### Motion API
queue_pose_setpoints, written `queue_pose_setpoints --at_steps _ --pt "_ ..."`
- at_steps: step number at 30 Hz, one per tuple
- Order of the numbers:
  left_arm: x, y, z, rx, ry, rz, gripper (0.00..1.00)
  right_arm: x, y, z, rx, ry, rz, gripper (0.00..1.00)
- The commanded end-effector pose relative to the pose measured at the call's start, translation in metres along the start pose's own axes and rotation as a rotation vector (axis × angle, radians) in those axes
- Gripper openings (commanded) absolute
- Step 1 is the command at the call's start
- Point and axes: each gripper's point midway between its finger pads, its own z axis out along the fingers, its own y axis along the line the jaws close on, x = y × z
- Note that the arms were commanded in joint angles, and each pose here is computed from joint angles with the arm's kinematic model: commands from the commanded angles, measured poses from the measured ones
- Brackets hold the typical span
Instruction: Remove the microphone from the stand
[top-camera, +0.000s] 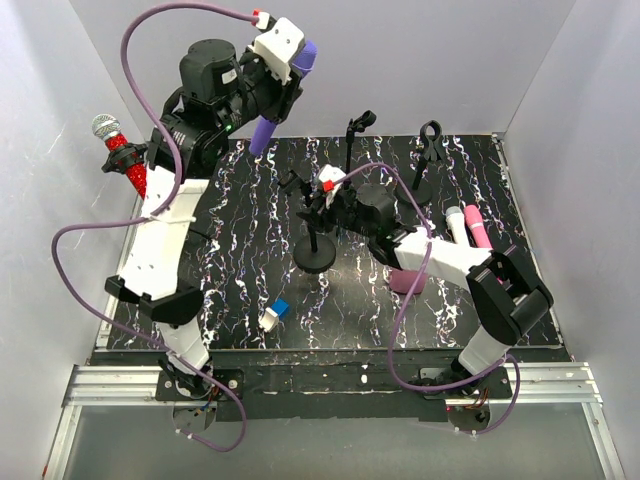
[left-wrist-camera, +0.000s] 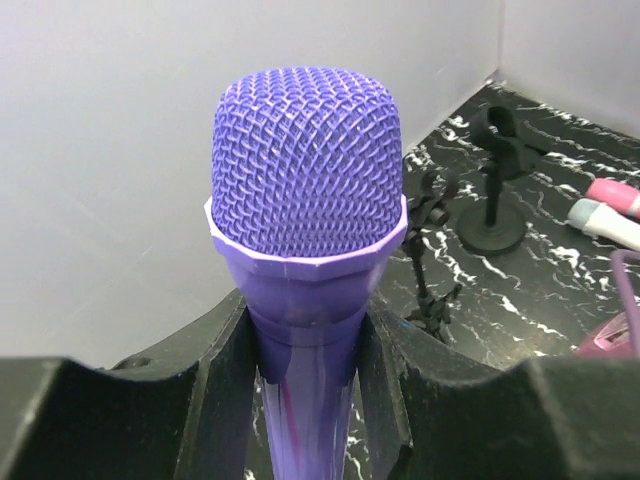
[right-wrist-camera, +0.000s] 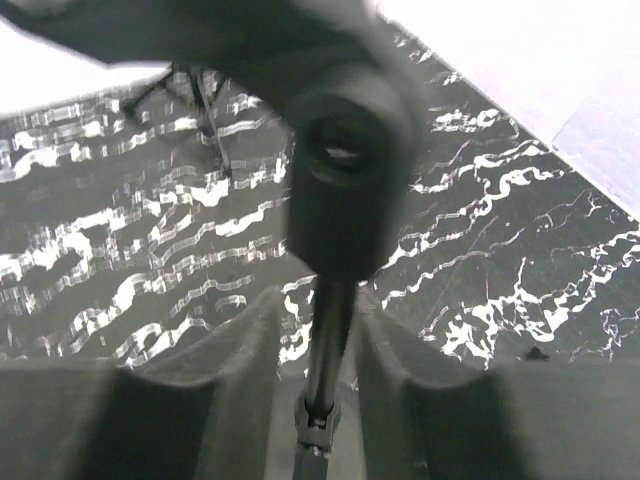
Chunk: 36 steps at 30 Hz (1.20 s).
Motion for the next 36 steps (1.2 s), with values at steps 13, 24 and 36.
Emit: queue_pose_setpoints --at_steps 13,24,36 --pt "-0.027 0.019 -0.030 -0.062 -0.230 -0.020 0.00 -0.091 0.007 -0.090 -0.041 0.066 -0.058 0.89" --pt "-0.050 -0.020 -0.003 0.187 -0.356 -0.283 0.00 -0.231 -0.010 -0.092 -0.067 -0.123 0.139 0.88" --pt "-0.043 -0.039 0.009 0.302 -0.300 -0.401 0.00 -0.268 -0.030 -0.055 -0.071 -0.238 0.201 0.87"
